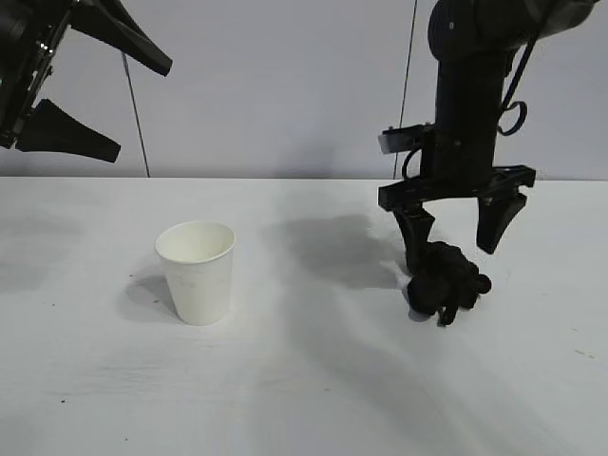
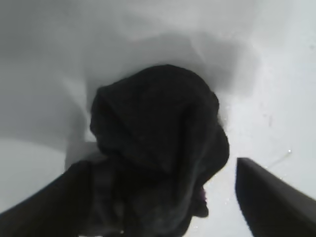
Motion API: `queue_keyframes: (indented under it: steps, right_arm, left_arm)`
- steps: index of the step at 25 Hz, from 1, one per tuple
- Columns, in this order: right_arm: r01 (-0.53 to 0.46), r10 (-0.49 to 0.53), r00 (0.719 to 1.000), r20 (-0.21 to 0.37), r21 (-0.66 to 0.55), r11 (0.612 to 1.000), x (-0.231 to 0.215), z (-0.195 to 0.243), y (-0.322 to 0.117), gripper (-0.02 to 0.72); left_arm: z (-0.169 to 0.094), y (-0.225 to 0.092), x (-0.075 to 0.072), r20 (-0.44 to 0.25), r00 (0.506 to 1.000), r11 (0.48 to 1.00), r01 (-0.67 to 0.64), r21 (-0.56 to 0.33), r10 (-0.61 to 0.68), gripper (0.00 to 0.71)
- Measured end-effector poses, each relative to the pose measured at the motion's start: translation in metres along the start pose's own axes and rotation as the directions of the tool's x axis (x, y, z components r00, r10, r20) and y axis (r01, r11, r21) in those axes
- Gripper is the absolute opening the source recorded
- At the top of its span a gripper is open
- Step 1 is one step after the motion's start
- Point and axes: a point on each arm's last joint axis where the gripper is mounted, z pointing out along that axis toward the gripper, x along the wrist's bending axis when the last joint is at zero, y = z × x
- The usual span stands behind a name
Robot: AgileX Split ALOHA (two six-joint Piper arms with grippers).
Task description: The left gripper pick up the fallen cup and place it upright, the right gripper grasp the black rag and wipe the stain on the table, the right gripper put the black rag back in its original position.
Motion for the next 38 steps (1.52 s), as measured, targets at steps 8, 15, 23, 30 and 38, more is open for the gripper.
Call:
queue_keyframes:
  steps: [8, 15, 23, 30, 38]
  right_arm:
    - [-0.016, -0.006, 0.977, -0.211, -0.101, 0.995, 0.018, -0.041, -0.003, 0.652]
    - [-0.123, 0.023, 0.845, -0.534, -0.151, 0.981, 0.017, -0.059, 0.001, 0.652]
    - [-0.246, -0.009, 0.668, -0.744, -0.232, 0.941, 0.008, -0.089, 0.005, 0.652]
    - [-0.179, -0.090, 0.615, -0.784, -0.250, 0.951, 0.048, -0.096, 0.006, 0.652]
    - [-0.178, -0.104, 0.598, -0.795, -0.258, 0.949, 0.051, -0.098, 0.006, 0.652]
  left_arm:
    - [0.000, 0.000, 0.000, 0.000, 1.000, 1.000, 0.000, 0.000, 0.000, 0.657]
    - [0.000, 0.000, 0.000, 0.000, 1.000, 1.000, 0.000, -0.001, 0.000, 0.657]
    - [0.000, 0.000, 0.000, -0.004, 1.000, 1.000, -0.003, -0.005, 0.003, 0.657]
    - [0.000, 0.001, 0.003, -0.035, 0.999, 1.000, -0.015, -0.010, 0.015, 0.657]
    - [-0.006, 0.003, 0.007, -0.088, 0.995, 0.999, -0.054, 0.008, 0.055, 0.657]
